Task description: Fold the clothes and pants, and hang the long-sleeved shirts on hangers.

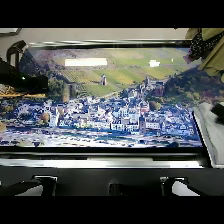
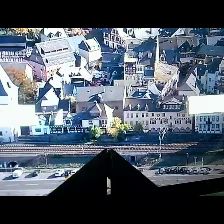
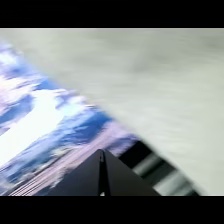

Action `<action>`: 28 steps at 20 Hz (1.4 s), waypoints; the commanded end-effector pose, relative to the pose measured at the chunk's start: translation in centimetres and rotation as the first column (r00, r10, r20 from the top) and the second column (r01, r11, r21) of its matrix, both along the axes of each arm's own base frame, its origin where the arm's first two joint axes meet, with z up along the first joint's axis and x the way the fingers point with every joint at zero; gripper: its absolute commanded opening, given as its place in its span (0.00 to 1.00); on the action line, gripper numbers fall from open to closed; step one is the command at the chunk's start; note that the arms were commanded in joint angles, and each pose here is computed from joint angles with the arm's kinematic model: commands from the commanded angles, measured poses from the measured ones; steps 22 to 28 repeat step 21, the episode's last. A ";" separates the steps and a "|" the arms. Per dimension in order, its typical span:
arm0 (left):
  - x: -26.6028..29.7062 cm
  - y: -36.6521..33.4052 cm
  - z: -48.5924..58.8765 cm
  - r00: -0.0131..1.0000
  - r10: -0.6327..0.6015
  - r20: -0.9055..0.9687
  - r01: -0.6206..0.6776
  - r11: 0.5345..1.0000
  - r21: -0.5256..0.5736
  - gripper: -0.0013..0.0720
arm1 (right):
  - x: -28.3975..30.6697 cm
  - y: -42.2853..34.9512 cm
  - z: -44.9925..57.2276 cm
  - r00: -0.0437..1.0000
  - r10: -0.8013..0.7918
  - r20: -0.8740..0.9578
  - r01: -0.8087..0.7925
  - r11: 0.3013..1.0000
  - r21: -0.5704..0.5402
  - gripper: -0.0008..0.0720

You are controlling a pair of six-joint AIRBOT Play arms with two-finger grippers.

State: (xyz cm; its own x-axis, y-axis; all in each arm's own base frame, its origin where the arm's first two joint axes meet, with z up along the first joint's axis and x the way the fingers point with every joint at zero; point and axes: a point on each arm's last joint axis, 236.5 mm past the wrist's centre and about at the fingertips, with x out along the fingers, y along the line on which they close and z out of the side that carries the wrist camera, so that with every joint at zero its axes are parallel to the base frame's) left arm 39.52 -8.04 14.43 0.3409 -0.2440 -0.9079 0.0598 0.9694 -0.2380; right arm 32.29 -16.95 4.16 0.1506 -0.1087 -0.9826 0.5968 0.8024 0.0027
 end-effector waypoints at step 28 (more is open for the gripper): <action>-2.0 -1.1 -6.5 0.992 -0.073 -0.107 0.079 0.996 0.048 0.04 | 4.8 26.8 3.7 0.673 0.695 0.254 -0.715 0.699 -0.016 0.05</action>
